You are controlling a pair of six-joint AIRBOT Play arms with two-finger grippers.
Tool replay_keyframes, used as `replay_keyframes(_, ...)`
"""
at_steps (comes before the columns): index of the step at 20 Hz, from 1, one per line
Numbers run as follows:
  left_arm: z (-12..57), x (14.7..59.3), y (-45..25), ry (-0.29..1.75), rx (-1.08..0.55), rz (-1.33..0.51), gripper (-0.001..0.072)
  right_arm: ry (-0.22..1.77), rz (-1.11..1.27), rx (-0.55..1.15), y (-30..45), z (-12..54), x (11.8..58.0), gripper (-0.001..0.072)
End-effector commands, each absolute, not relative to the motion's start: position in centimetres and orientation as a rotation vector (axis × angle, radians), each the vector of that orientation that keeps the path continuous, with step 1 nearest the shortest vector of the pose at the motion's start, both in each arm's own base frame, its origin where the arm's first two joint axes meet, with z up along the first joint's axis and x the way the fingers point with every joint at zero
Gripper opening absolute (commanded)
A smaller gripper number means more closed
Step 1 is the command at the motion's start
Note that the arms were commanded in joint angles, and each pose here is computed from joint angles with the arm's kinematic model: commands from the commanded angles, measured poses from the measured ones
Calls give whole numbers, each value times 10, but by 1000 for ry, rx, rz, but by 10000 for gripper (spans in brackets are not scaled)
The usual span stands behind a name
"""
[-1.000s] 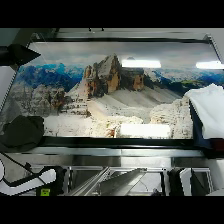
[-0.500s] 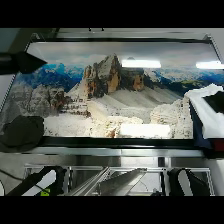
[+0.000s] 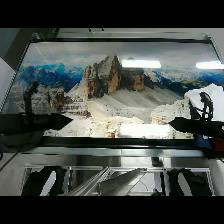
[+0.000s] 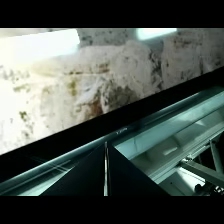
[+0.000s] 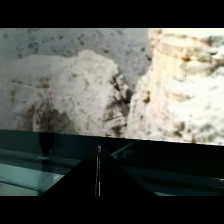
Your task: Fold the shirts.
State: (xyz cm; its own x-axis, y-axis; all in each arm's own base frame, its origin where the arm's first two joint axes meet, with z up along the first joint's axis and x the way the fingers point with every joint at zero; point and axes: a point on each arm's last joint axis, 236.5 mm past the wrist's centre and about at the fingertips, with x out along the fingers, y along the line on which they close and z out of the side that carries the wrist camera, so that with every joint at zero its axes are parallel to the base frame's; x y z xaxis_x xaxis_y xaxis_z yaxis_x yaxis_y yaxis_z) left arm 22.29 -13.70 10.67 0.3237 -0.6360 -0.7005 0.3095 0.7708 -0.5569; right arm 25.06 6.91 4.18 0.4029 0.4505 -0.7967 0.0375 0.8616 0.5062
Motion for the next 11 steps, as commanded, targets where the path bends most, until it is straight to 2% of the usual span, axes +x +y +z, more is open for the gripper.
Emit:
replay_keyframes(1, 74, 196, -147, 1116, -365, -644, 12, 1156, 276, 480, 71, 36, 246, 27)
replay_keyframes(11, 61, 190, -148, 1128, -375, -640, 12, 1156, 276, 480, 71, 36, 246, 27)
